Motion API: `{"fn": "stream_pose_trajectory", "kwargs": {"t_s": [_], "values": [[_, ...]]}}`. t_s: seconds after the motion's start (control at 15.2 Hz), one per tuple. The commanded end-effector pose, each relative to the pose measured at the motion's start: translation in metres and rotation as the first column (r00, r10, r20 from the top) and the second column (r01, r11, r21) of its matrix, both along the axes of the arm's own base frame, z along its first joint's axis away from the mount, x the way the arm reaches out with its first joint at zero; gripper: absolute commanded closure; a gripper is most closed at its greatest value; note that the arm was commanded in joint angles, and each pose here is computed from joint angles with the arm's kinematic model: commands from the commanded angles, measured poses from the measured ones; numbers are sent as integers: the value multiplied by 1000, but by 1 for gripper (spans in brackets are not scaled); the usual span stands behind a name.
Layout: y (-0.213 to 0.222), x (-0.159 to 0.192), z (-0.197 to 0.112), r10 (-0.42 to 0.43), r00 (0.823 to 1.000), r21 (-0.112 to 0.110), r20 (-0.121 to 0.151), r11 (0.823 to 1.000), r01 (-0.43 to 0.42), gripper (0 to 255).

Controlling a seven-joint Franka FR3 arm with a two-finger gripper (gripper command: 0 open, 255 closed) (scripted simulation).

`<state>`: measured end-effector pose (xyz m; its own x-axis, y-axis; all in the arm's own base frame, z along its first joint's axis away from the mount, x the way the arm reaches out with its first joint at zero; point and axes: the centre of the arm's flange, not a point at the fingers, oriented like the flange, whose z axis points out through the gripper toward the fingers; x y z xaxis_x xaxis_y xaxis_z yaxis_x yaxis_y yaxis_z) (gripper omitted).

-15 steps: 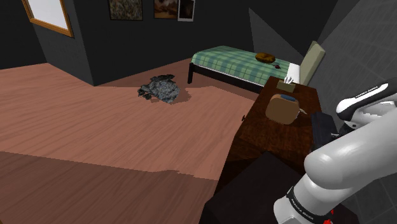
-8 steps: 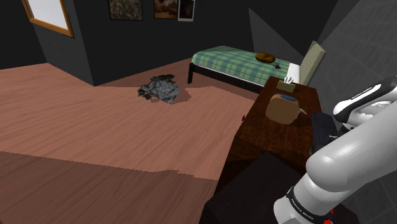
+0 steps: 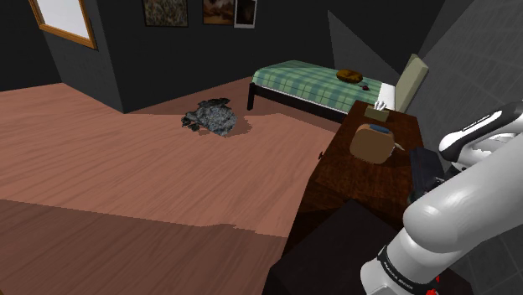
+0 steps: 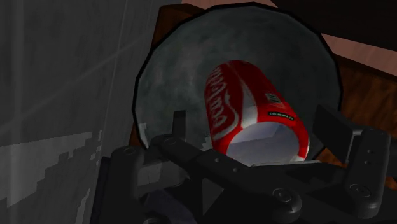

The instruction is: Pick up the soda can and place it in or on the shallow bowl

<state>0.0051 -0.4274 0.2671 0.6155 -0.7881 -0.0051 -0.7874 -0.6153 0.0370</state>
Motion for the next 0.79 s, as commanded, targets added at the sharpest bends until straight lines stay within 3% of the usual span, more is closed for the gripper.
{"fn": "stream_pose_trajectory", "kwargs": {"t_s": [0.0, 0.2, 0.73], "values": [[0, 0, 13, 0, 1000, 0, 0, 1000, 0, 0], [1, 2, 50, 0, 1000, 0, 0, 1000, 0, 0], [1, 2, 50, 0, 1000, 0, 0, 1000, 0, 0]]}}
